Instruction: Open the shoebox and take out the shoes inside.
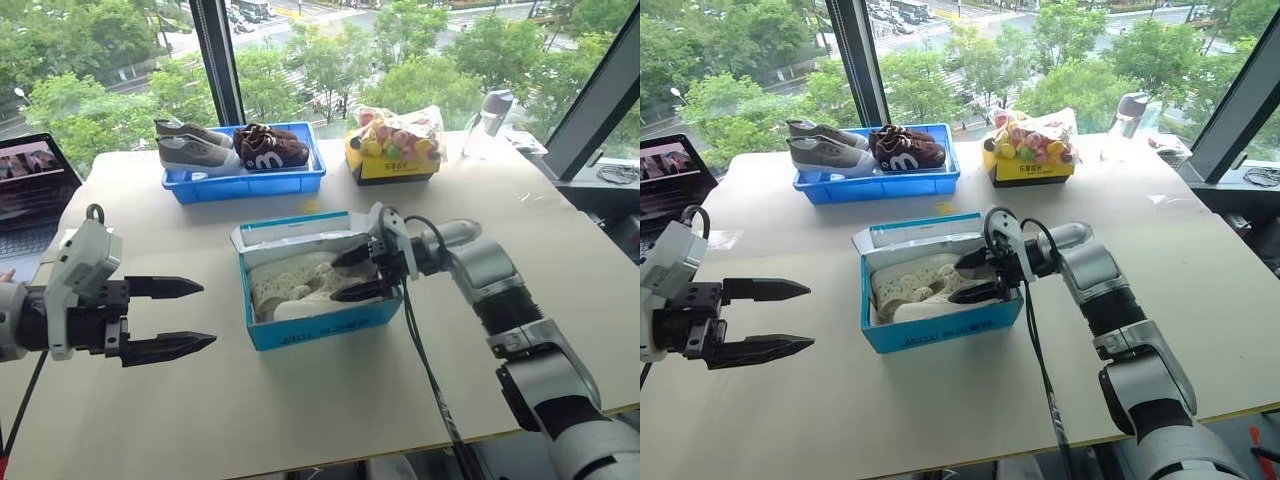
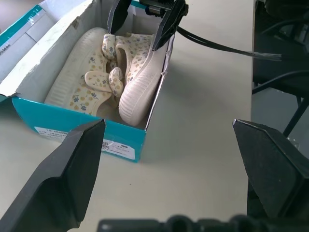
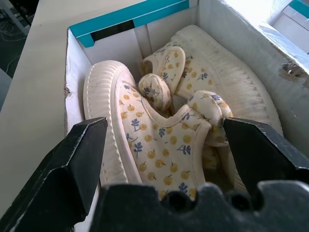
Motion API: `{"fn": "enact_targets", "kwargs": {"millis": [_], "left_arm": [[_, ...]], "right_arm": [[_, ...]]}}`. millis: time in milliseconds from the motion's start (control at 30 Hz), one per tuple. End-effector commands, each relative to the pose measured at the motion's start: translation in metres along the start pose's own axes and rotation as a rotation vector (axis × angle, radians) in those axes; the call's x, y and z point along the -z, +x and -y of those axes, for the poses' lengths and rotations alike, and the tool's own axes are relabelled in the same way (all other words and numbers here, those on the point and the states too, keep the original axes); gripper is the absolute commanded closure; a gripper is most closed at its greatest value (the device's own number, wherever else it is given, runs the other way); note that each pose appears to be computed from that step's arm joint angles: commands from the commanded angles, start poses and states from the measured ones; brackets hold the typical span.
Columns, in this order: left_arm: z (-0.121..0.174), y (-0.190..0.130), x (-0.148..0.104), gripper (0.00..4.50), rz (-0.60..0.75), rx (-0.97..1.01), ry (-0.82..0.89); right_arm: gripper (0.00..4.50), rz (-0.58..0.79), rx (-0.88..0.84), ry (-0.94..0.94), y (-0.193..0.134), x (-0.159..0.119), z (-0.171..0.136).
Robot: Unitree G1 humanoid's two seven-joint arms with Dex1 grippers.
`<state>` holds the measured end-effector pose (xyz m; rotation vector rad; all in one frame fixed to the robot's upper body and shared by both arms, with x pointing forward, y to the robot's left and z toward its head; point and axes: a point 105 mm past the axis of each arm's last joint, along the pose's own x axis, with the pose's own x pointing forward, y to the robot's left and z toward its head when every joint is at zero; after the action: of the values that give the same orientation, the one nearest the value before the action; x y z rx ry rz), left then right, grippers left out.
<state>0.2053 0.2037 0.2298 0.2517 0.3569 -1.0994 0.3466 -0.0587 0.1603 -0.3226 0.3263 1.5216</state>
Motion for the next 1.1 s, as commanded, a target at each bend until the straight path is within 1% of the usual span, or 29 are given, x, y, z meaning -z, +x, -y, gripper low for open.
{"fn": "enact_targets", "kwargs": {"millis": [33,133,233,267,300,333,367,600,767,800,867,900,933,1000,1033,1067,1100], "left_arm": [[0.0,-0.002,-0.008,0.0,0.014,-0.019,0.053],[-0.001,-0.001,-0.008,0.0,0.014,-0.019,0.056],[-0.001,0.0,-0.008,0.0,0.012,-0.019,0.057],[-0.001,0.0,-0.009,0.0,0.012,-0.018,0.057],[-0.001,0.001,-0.009,0.0,0.012,-0.018,0.058],[-0.001,0.001,-0.009,0.0,0.012,-0.018,0.058],[-0.001,0.001,-0.009,0.0,0.012,-0.018,0.059],[-0.002,0.001,-0.01,0.0,0.012,-0.014,0.063],[-0.002,0.001,-0.01,0.0,0.012,-0.009,0.063],[-0.002,0.001,-0.01,0.0,0.012,-0.009,0.063],[-0.003,0.002,-0.01,0.0,0.012,-0.008,0.064],[-0.004,0.002,-0.01,0.0,0.012,-0.008,0.064],[-0.004,0.003,-0.01,0.0,0.014,-0.006,0.065],[-0.005,0.004,-0.01,0.0,0.017,-0.004,0.066],[-0.005,0.005,-0.01,0.0,0.017,-0.003,0.066],[-0.005,0.006,-0.01,0.0,0.018,-0.002,0.066],[-0.006,0.007,-0.01,0.0,0.018,-0.001,0.067]], "right_arm": [[1.4,-0.04,-0.013,0.053,0.012,0.021,0.001],[2.34,-0.041,0.004,0.051,0.013,0.024,0.005],[3.36,-0.05,0.055,0.028,0.012,0.026,0.013],[3.82,-0.05,0.067,0.026,0.012,0.027,0.015],[4.08,-0.049,0.069,0.024,0.011,0.027,0.016],[4.44,-0.046,0.072,0.02,0.01,0.027,0.016],[4.48,-0.044,0.073,0.017,0.01,0.026,0.016],[4.48,-0.003,0.084,-0.024,0.001,0.012,0.015],[4.48,0.119,0.027,-0.036,-0.021,-0.029,0.004],[4.2,0.139,0.022,-0.048,-0.029,-0.041,0.002],[3.7,0.149,0.008,-0.057,-0.037,-0.053,-0.003],[3.33,0.149,0.004,-0.065,-0.039,-0.055,-0.004],[3.09,0.147,0.003,-0.069,-0.038,-0.056,-0.005],[2.33,0.145,0.003,-0.077,-0.038,-0.059,-0.007],[2.09,0.14,0.007,-0.086,-0.038,-0.059,-0.007],[1.7,0.133,0.015,-0.095,-0.038,-0.059,-0.006],[1.45,0.124,0.034,-0.111,-0.038,-0.058,-0.004]]}}
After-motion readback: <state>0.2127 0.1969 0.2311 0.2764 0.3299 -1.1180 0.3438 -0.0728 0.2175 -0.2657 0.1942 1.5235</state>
